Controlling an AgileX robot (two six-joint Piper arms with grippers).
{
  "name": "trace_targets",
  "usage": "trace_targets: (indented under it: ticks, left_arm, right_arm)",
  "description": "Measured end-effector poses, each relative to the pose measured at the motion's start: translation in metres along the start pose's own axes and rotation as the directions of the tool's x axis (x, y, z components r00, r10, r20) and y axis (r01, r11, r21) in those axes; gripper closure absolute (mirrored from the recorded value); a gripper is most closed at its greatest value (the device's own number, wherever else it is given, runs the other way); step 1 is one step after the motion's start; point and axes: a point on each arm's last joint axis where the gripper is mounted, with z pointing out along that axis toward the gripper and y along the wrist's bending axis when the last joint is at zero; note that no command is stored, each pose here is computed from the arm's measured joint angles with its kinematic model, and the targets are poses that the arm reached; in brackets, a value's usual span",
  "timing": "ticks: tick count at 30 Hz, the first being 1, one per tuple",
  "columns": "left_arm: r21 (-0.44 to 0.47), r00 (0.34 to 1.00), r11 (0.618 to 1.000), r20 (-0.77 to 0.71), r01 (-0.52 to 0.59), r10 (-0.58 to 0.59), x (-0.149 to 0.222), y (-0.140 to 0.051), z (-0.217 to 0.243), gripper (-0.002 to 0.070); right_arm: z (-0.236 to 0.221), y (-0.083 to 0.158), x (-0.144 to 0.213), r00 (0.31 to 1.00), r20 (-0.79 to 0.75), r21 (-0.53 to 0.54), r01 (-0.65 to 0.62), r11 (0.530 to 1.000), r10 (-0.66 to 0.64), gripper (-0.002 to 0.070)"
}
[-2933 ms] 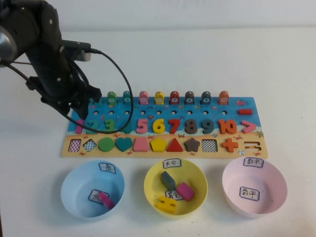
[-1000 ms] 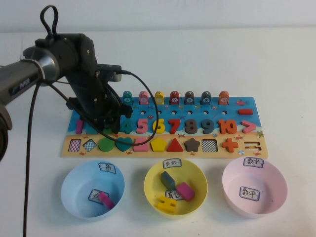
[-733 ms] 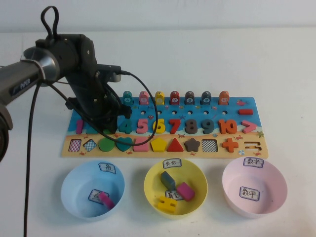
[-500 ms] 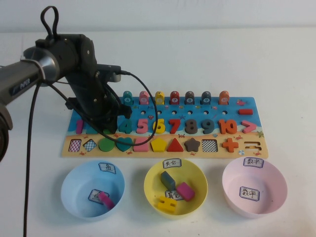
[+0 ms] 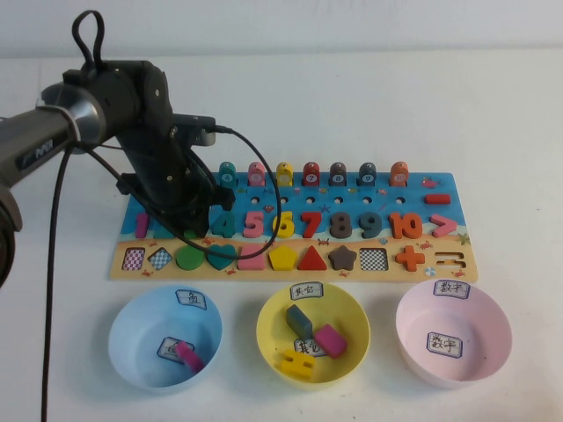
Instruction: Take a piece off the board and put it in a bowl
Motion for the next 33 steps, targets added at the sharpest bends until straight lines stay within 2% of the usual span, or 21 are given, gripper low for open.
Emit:
trace_targets:
  ticks: [16,27,30,33]
  left_arm:
    - [0.000,1.000,1.000,0.016,-0.002,0.002,0.000,-0.001,-0.008,0.0498]
    - [-0.020,0.999,1.000,0.034,-0.016,0.017,0.006,-0.002,-0.042,0.0498]
    - [-0.033,0.998,0.999,0.044,-0.044,0.045,0.010,-0.008,-0.056,0.0498]
    - [-0.033,0.994,0.995,0.062,-0.091,0.093,0.015,-0.024,-0.075,0.0498]
  right_arm:
    - [0.000,0.000,0.000,1.000,0.000,0.000,0.000,1.000,0.000,0.0694]
    - [0.000,0.000,0.000,1.000,0.000,0.000,0.000,1.000,0.000,0.0694]
    - [0.000,0.000,0.000,1.000,0.000,0.000,0.000,1.000,0.000,0.0694]
    - [0.000,0.000,0.000,1.000,0.000,0.000,0.000,1.000,0.000,0.0694]
